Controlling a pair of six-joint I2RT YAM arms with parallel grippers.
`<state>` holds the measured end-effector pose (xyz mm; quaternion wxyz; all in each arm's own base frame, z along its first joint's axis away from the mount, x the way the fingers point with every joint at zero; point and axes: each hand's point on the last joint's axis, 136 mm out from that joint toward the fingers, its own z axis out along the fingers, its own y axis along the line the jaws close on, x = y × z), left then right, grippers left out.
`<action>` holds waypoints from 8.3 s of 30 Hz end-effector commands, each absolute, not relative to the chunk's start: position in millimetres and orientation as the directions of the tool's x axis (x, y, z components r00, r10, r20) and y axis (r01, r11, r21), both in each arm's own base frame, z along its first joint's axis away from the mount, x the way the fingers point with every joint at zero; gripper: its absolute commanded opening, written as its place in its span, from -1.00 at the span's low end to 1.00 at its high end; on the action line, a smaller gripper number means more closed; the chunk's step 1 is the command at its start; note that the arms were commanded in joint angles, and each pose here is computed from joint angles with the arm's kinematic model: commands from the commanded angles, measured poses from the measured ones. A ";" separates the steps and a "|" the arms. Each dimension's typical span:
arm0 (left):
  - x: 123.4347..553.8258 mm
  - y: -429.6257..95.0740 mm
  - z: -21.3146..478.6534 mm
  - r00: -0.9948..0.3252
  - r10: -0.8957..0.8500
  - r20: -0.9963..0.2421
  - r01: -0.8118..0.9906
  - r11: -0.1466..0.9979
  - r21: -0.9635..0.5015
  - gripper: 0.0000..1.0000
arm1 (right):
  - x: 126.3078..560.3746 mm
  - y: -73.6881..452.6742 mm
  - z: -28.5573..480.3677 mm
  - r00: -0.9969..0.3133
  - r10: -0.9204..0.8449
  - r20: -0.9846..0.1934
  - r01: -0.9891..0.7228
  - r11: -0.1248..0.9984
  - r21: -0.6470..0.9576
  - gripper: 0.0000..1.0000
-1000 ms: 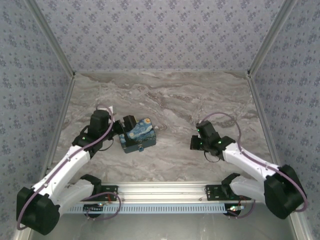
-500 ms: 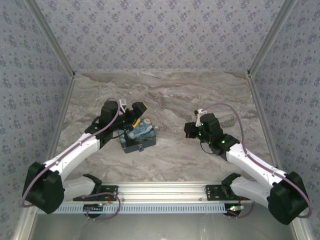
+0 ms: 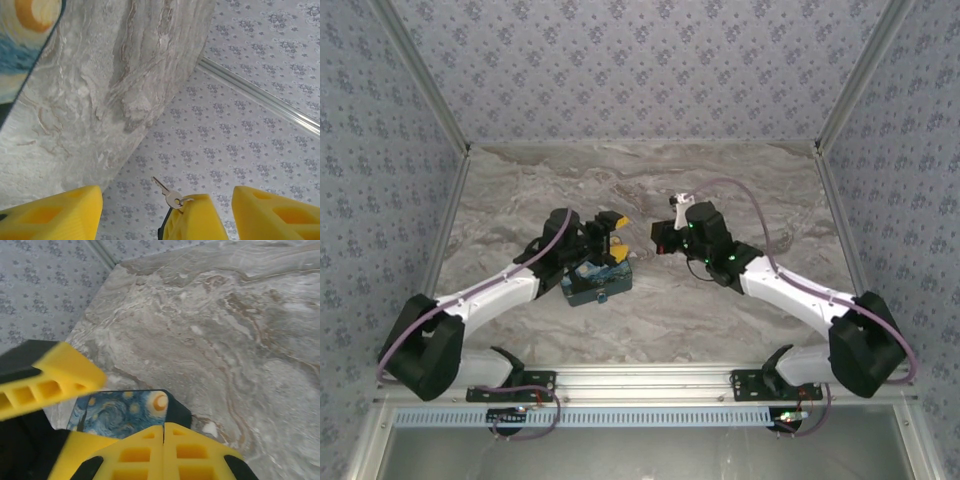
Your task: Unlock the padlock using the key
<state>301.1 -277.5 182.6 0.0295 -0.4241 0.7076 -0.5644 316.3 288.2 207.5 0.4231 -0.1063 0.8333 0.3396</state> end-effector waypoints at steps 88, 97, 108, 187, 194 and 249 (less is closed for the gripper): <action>272.0 -300.1 407.3 -0.488 -0.436 -0.756 0.672 0.365 -0.644 -1.00 | 273.9 279.9 383.7 -0.488 0.413 -0.769 -0.782 0.184 0.595 0.05; 271.7 -300.6 405.5 -0.497 -0.439 -0.748 0.666 0.360 -0.654 -1.00 | 272.6 302.5 376.4 -0.533 0.374 -0.759 -0.771 0.155 0.618 -0.16; 271.3 -301.0 404.0 -0.498 -0.435 -0.751 0.668 0.360 -0.651 -1.00 | 272.9 303.8 379.4 -0.541 0.384 -0.749 -0.763 0.150 0.628 -0.40; 338.0 -225.9 72.8 -0.930 -0.191 -0.314 -0.008 0.864 -0.504 0.88 | 241.5 233.2 192.3 -0.699 -0.041 -0.714 -0.513 0.725 0.461 -1.00; 359.9 -257.1 82.6 -0.927 -0.168 -0.336 0.042 0.842 -0.537 0.86 | 237.7 233.7 166.5 -0.745 -0.007 -0.667 -0.465 0.722 0.512 -1.00; 297.9 -257.8 95.5 -0.908 -0.222 -0.355 0.121 0.672 -0.731 0.80 | 321.5 262.1 129.9 -0.802 0.111 -0.586 -0.376 0.669 0.641 -1.00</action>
